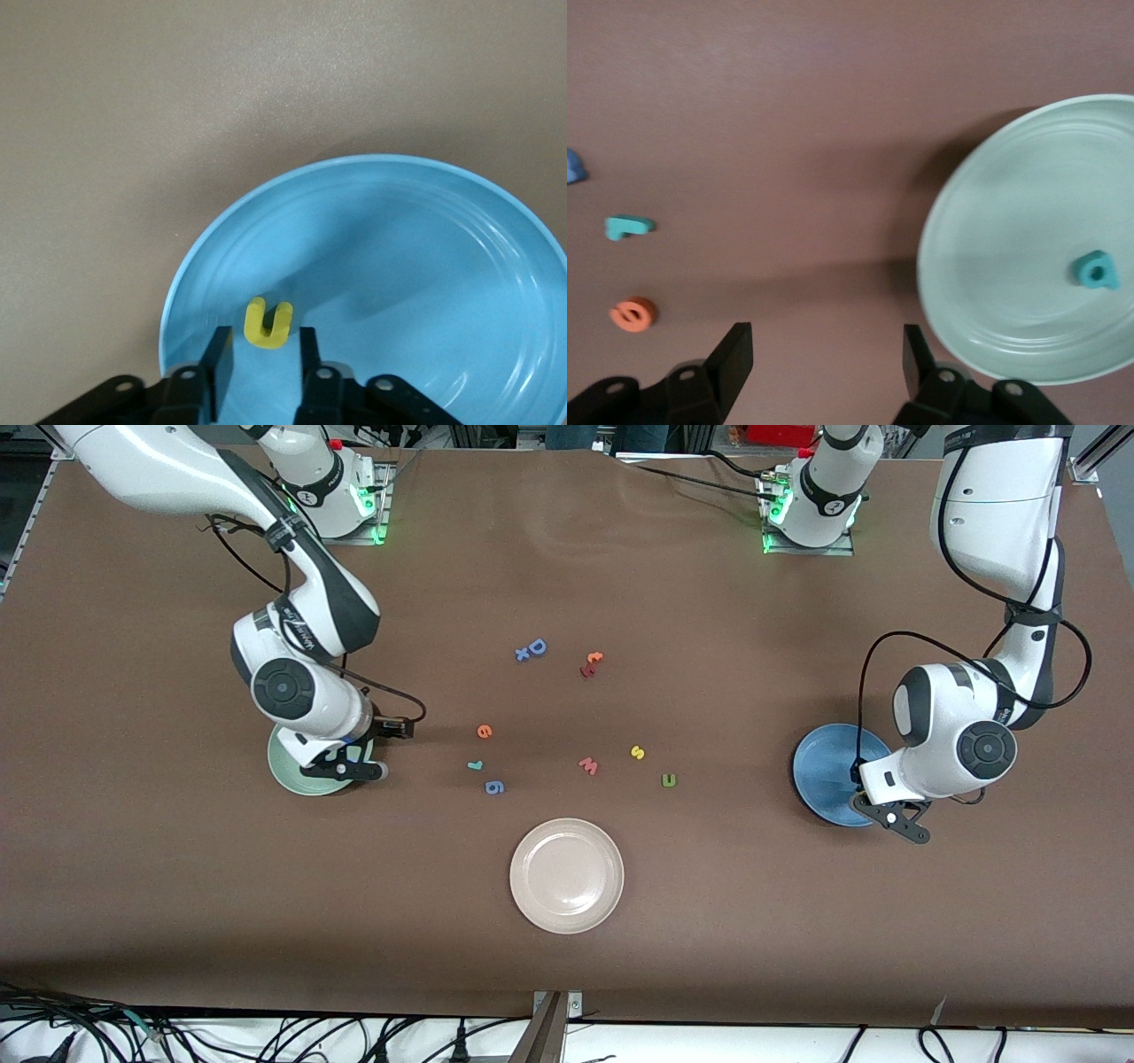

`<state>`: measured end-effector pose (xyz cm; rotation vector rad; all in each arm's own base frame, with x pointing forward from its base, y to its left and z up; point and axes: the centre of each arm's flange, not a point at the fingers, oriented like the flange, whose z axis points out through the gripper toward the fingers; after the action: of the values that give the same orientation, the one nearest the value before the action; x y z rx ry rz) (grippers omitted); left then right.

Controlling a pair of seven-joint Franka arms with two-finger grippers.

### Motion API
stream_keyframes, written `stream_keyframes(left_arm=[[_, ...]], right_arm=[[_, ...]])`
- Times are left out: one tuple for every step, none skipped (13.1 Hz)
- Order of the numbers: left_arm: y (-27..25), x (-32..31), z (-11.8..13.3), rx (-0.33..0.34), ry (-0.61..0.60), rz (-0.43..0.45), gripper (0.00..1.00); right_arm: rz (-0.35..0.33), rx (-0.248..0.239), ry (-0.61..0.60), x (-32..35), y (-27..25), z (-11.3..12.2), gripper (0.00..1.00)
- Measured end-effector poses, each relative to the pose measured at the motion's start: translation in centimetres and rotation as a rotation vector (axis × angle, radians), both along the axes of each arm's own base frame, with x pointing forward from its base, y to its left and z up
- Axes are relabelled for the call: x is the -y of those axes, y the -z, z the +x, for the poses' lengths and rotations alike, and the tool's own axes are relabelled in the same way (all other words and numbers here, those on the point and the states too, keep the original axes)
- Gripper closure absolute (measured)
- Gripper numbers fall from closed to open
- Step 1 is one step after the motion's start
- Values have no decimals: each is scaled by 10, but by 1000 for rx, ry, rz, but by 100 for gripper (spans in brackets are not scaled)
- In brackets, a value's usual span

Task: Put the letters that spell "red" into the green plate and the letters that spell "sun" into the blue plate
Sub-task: 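Reach the right gripper to the orange e while the left gripper reaches the green n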

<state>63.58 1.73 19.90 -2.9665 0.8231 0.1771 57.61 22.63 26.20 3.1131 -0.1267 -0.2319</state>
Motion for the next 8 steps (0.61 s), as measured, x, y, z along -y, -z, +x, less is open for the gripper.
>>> stream_keyframes(left_arm=[[0,1,0,1,1,0,47],[-2,2,1,4,1,-3,37],[-5,7,3,11,1,-11,28],[-10,15,5,19,-1,-28,17],[-15,28,7,26,-8,-50,8],[-20,46,8,35,-19,-70,1],[-23,67,8,41,-40,-79,1],[-25,91,6,44,-73,-87,6]], right_arm=[[7,16,28,-17,1,-4,23],[16,31,58,-37,2,-10,23],[27,43,85,-59,5,-18,23],[42,53,106,-79,9,-26,23],[53,62,121,-95,16,-33,25],[49,70,129,-105,24,-39,27],[32,81,130,-110,33,-43,27],[13,93,127,-114,43,-46,27]])
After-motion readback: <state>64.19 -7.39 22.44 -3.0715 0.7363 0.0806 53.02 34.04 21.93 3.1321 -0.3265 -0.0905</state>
